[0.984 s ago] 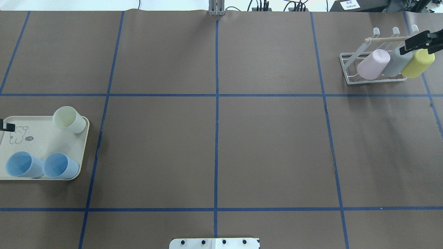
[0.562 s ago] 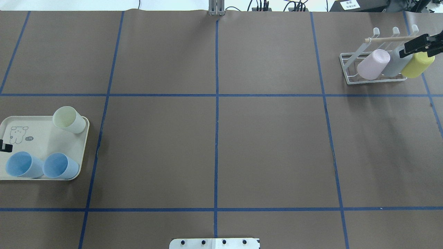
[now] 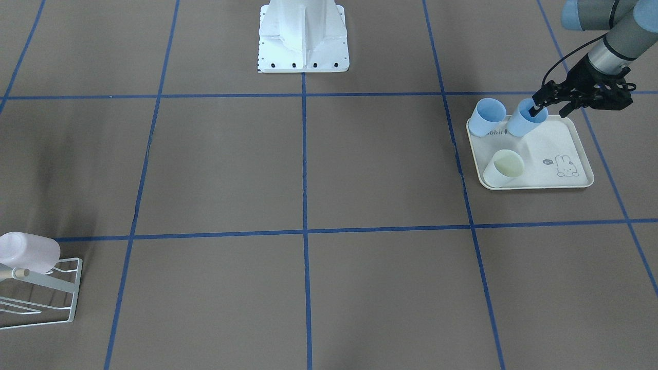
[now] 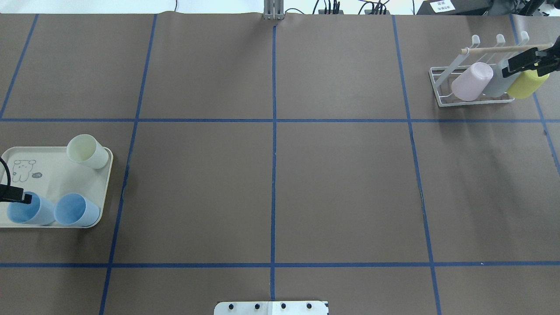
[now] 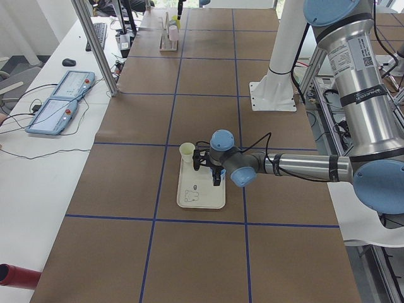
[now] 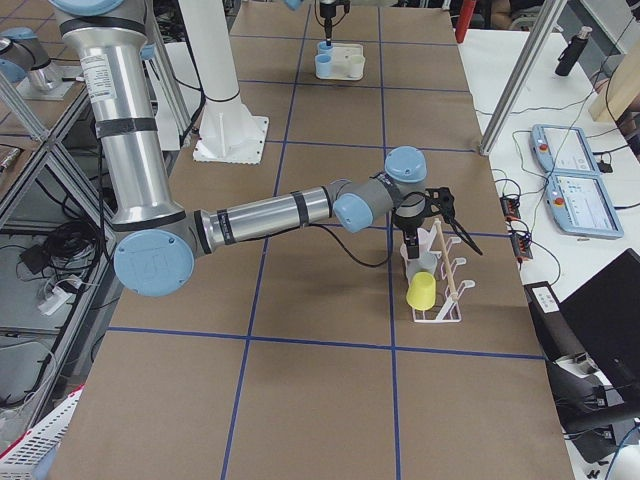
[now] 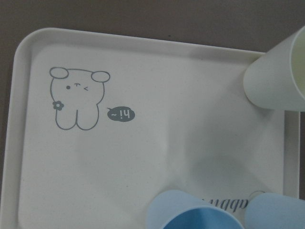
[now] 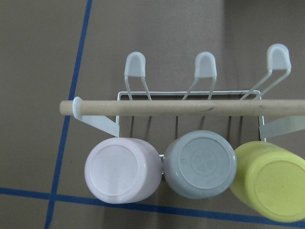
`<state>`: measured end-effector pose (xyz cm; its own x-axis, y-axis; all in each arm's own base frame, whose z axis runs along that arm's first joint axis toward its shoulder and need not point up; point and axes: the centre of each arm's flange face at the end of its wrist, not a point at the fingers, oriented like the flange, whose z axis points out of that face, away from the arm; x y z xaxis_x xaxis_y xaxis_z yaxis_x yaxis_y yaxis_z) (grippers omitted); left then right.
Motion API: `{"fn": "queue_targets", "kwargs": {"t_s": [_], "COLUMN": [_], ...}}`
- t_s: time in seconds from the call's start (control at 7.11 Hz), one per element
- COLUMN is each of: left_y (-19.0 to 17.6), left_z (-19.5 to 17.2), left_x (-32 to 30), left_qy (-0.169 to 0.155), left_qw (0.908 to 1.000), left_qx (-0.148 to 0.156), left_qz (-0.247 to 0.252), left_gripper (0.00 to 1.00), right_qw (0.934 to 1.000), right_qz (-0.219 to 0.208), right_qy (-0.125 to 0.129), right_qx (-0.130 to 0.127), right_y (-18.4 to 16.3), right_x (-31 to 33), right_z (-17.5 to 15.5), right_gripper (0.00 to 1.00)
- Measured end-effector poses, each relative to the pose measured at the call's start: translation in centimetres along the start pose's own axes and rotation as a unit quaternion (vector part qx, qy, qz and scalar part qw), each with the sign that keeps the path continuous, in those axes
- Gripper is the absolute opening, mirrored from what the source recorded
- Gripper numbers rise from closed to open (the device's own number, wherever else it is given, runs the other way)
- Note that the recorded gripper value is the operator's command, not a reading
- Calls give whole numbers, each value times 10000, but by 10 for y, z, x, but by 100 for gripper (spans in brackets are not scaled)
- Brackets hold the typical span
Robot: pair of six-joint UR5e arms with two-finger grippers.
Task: Transfer IKEA cup to right arm and place on rack
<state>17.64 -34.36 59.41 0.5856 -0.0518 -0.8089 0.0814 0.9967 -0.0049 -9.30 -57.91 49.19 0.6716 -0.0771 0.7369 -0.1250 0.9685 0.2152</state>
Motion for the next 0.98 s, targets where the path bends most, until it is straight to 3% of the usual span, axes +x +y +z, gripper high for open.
{"fn": "queue_targets", "kwargs": {"t_s": [0.14,0.7,0.98], "left_y": [-1,-3,-16], "left_z": [7,-1,-30], "left_x": [-3,11,6], "left_qy": [-42,88,171], "left_qw": [10000,9997,9987], "left_qx": [-33,4,344], "left_qz": [-56,-225,-322], "left_gripper": [0,0,0], "right_qw": [10000,10000,10000], "right_qz": [-2,-36,-48], "right_qy": [-2,-7,-9], "right_qx": [-14,-11,6], "right_y": [1,1,0], "right_x": [-1,-6,-8], "right_z": [2,3,2], "right_gripper": [99,99,99]}}
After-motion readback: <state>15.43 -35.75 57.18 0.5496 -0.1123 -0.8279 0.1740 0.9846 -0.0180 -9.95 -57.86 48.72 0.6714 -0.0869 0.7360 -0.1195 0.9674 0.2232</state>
